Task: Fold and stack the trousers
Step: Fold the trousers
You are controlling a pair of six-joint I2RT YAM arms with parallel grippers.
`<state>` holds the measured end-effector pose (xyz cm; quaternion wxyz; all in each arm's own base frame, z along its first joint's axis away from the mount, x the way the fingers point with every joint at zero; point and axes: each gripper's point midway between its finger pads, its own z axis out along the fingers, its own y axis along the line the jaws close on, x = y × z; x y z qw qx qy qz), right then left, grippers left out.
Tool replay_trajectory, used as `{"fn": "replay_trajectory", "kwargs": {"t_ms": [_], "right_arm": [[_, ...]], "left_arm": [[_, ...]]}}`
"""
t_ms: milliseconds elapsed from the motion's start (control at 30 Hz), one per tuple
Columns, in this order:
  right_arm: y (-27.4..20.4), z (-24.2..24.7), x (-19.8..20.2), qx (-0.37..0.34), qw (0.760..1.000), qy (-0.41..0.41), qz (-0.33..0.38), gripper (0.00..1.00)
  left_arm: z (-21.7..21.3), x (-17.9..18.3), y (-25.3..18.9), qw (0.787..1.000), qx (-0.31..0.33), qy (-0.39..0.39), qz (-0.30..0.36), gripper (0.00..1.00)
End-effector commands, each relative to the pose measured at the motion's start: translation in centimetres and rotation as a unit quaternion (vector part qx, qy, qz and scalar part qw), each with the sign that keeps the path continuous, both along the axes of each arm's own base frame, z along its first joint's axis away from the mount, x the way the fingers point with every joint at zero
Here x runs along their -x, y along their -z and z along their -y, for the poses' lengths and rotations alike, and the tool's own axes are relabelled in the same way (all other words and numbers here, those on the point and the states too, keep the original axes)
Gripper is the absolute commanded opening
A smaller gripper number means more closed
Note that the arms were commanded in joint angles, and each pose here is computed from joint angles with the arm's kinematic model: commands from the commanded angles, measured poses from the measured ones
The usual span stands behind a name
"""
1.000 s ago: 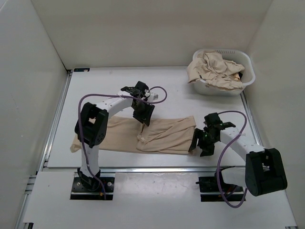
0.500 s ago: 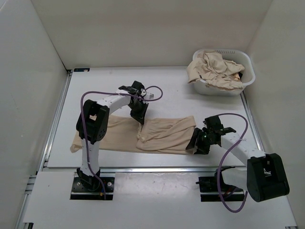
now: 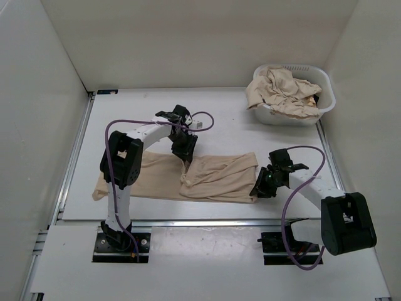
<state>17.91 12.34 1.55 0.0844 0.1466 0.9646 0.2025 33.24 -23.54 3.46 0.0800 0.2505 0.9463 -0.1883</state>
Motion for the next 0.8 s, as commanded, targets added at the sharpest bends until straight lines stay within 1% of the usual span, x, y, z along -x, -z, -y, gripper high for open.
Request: {"fn": "replay_trajectory", "kwargs": {"t_ms": [0,33,67,100,233,300,333,367,400,433,467,500,533,567,600,667,700,767], "right_arm": [[1.0,0.6,1.1,0.017,1.000,0.001,-0.019,0.28],[0.7,0.5,0.9,0.015,1.000,0.001,-0.011,0.22],[0.5,0.6,1.1,0.015,1.000,0.001,-0.011,0.21],[0.8,0.7,1.7,0.018,1.000,0.001,-0.022,0.21],[0.8,0.8,1.8,0.018,1.000,0.001,-0.023,0.21],[1.0,0.8,1.9,0.019,0.999,0.001,-0.029,0.21],[1.0,0.7,1.7,0.019,0.999,0.001,-0.029,0.21],[1.0,0.8,1.7,0.020,0.999,-0.003,-0.027,0.21],[0.7,0.7,1.3,0.019,1.000,-0.003,-0.021,0.21],[0.4,0.6,0.9,0.017,1.000,-0.003,-0.016,0.21],[0.4,0.6,0.9,0.018,1.000,-0.007,-0.014,0.21],[0.5,0.7,0.8,0.023,1.000,-0.006,-0.013,0.21],[0.7,0.8,1.1,0.025,0.999,-0.006,-0.022,0.21],[0.7,0.8,1.2,0.026,0.999,-0.010,-0.021,0.21],[0.9,0.9,1.3,0.027,0.999,-0.011,-0.026,0.21],[0.9,0.9,1.3,0.027,0.999,-0.011,-0.026,0.18],[1.0,0.9,1.4,0.028,0.999,-0.011,-0.031,0.18],[1.0,0.8,1.2,0.027,0.999,-0.011,-0.026,0.18]], "left_arm": [[1.7,-1.2,-4.4,0.998,0.045,0.009,0.038,0.50],[1.8,-0.8,-4.4,0.998,0.048,0.011,0.031,0.59],[2.0,-0.7,-5.0,0.998,0.059,0.014,0.032,0.65],[2.2,-0.5,-5.1,0.997,0.065,0.016,0.029,0.69],[3.0,-0.1,-6.1,0.996,0.090,0.025,0.017,0.71],[3.0,-0.4,-6.7,0.995,0.090,0.024,0.028,0.71],[2.7,-0.6,-6.6,0.996,0.081,0.021,0.033,0.71],[2.2,-1.0,-6.6,0.997,0.065,0.014,0.046,0.68],[0.5,-2.6,-6.7,0.996,0.014,-0.007,0.084,0.65],[-0.5,-3.7,-6.8,0.994,-0.016,-0.020,0.108,0.61],[-1.8,-4.5,-6.6,0.991,-0.046,-0.036,0.122,0.50],[-3.4,-5.7,-7.5,0.985,-0.069,-0.058,0.147,0.48],[-3.8,-6.2,-7.9,0.984,-0.066,-0.065,0.155,0.48],[-3.5,-6.3,-8.4,0.984,-0.048,-0.064,0.157,0.48],[-2.2,-5.8,-9.3,0.988,-0.010,-0.051,0.149,0.48],[-0.4,-4.5,-9.3,0.990,0.007,-0.026,0.136,0.52],[1.4,-3.4,-9.0,0.992,0.015,-0.003,0.127,0.55],[2.4,-2.3,-8.9,0.993,0.034,0.013,0.111,0.62]]}}
